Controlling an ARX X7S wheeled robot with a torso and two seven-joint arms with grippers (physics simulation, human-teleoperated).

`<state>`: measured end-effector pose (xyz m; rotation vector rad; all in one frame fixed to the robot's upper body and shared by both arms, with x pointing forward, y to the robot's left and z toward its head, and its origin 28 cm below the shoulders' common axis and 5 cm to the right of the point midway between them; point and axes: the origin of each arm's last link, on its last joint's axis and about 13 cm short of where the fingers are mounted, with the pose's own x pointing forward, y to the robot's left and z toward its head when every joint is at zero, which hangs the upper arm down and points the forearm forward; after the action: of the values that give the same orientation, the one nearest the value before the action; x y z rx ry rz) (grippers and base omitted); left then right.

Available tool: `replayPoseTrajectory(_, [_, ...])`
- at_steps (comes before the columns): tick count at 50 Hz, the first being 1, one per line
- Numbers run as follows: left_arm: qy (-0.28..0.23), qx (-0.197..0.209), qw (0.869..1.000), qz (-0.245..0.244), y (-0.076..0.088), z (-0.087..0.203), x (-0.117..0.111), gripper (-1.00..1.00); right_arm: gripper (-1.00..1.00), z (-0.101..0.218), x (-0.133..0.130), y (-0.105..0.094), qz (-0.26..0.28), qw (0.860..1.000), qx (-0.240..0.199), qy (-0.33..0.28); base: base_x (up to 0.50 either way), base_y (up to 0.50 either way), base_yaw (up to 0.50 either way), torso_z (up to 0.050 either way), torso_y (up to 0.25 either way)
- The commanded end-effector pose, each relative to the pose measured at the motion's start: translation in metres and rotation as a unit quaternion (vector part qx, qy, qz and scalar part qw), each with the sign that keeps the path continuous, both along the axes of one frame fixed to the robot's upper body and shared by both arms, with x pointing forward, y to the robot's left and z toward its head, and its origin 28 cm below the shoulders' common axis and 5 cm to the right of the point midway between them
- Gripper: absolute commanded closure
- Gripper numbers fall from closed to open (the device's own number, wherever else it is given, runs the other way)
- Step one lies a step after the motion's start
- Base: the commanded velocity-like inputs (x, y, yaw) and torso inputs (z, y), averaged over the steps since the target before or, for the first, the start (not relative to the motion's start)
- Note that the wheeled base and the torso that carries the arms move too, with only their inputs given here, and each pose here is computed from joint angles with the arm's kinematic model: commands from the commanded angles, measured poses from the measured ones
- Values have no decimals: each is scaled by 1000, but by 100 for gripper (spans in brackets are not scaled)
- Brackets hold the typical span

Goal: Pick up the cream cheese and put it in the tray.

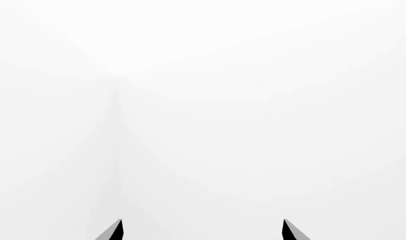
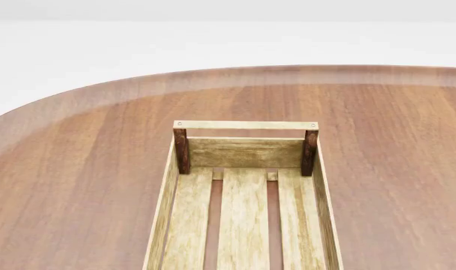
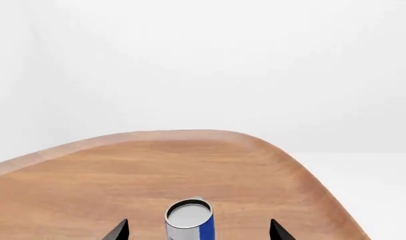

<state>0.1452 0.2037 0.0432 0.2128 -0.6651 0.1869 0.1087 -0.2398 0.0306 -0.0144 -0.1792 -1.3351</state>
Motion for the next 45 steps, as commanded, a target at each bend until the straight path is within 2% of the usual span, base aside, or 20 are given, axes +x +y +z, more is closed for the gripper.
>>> replayPoseTrajectory(1, [0,0,1000,1,0,0,-1,-100,-100,-7,0,-5,-12,999,31,26,0,0,0,0,0])
replayPoseTrajectory(8, [2,0,1000,1,0,0,0,-100,-100,-10,4,-6,-12,998,56,41,0,0,0,0,0])
replayPoseTrajectory(27, [9,0,1000,1,0,0,2,-100,-100,-16,10,-8,-8,993,89,78,0,0,0,0,0])
replayPoseTrajectory(28, [10,0,1000,1,0,0,1,-100,-100,-18,11,-9,-15,991,101,87,0,0,0,0,0])
replayPoseTrajectory(45, [19,0,1000,0,0,0,2,-100,-100,-19,11,-8,-3,987,139,78,0,0,0,0,0])
